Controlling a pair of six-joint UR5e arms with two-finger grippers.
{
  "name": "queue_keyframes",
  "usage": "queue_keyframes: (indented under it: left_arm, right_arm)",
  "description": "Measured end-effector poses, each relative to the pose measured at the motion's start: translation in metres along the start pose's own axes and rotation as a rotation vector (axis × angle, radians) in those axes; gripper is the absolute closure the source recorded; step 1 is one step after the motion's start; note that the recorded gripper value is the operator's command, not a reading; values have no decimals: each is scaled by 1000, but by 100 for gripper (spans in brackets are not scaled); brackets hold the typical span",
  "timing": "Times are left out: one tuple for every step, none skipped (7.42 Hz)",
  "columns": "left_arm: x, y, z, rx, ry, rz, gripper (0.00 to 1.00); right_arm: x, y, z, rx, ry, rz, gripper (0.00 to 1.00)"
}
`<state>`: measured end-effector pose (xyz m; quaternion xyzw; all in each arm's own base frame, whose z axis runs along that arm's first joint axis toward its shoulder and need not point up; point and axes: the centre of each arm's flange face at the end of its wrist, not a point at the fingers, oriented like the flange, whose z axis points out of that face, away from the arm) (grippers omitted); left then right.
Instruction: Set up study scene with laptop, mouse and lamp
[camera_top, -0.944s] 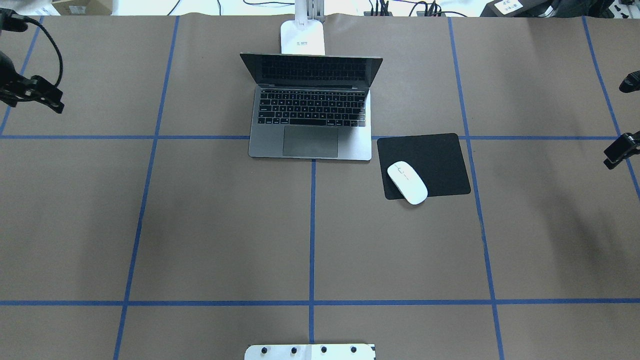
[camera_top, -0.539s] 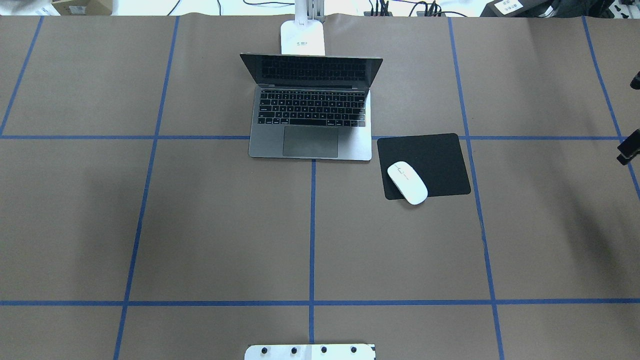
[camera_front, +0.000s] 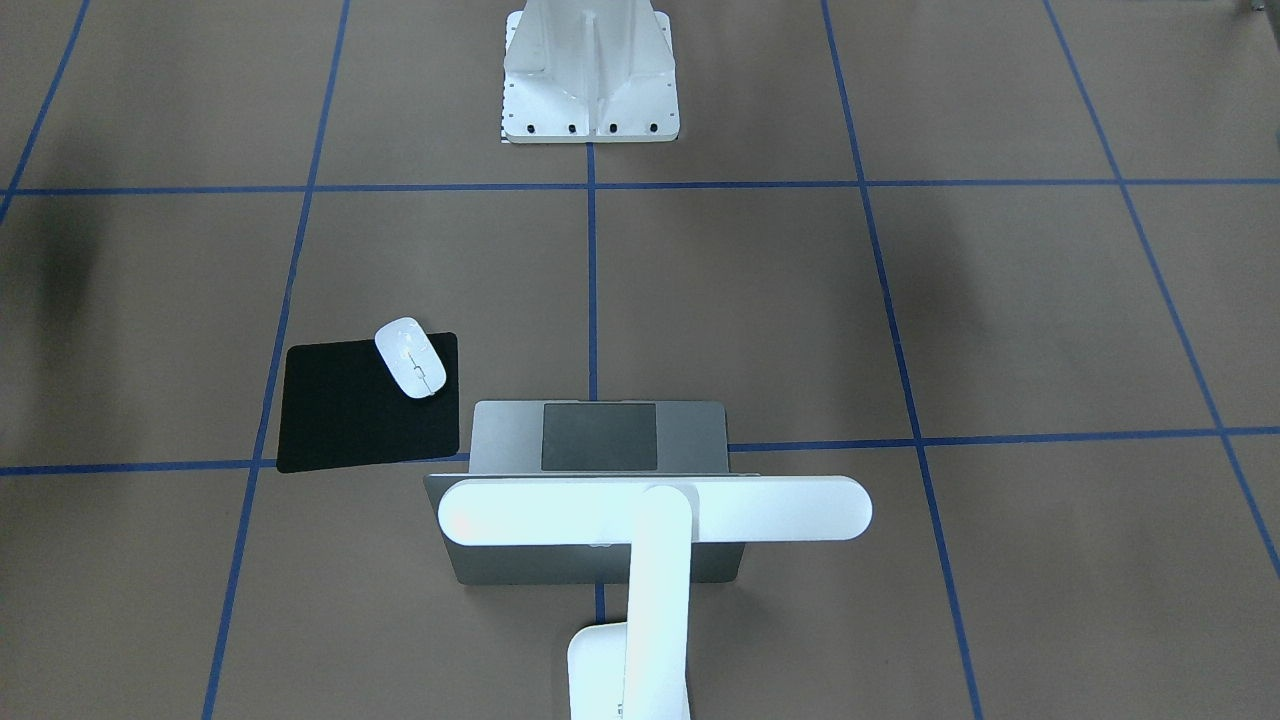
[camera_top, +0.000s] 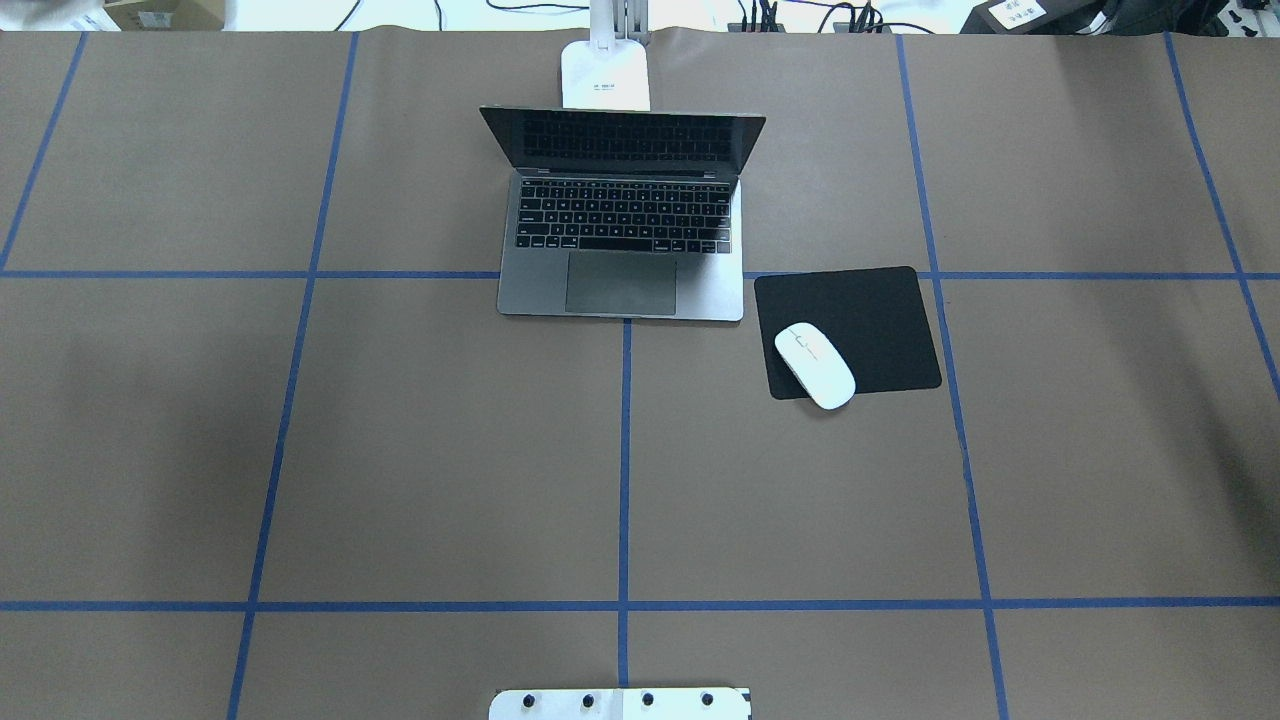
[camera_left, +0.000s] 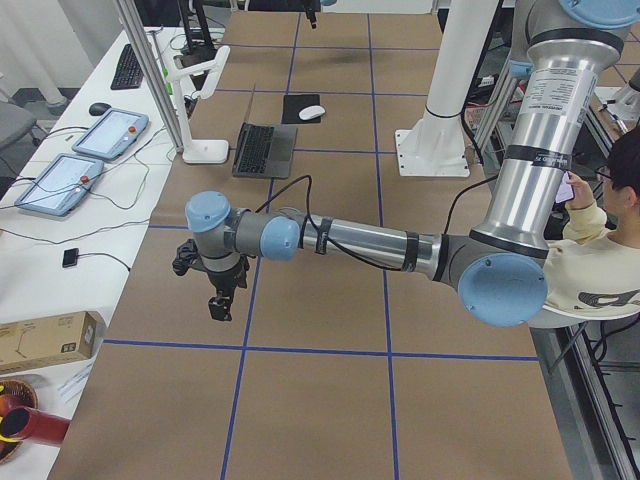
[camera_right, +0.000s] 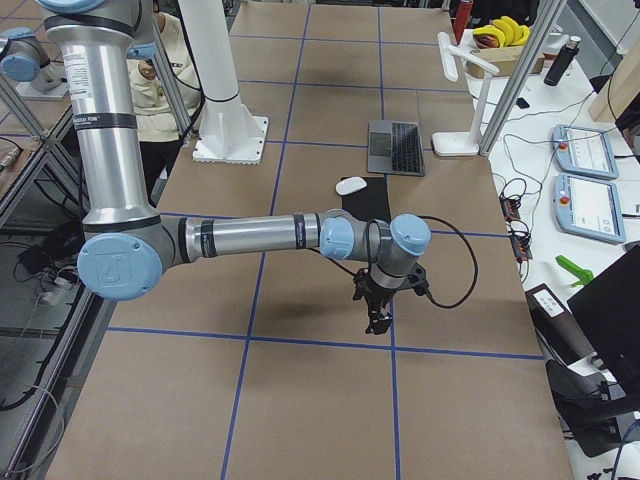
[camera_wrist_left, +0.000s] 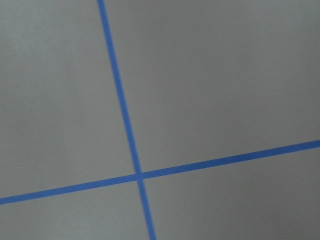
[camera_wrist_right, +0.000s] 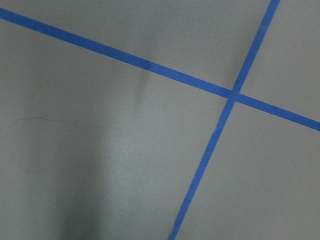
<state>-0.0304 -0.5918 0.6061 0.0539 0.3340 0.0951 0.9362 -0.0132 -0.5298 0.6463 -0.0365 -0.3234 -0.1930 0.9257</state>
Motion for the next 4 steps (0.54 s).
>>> queue_keyframes:
  left_arm:
    - [-14,8,-2,2,1,-9,1]
    - [-28,18,-5,7,11,-15,1]
    - [-37,27,-7,12,21,-20,1]
    - [-43,34,-6,12,28,-24,1]
  right_arm:
    - [15,7,7,-12,-11,-1,0]
    - [31,15,14,-20,-29,4,0]
    - [44,23,18,-22,-49,12,0]
    - [53,29,21,-21,-61,23,0]
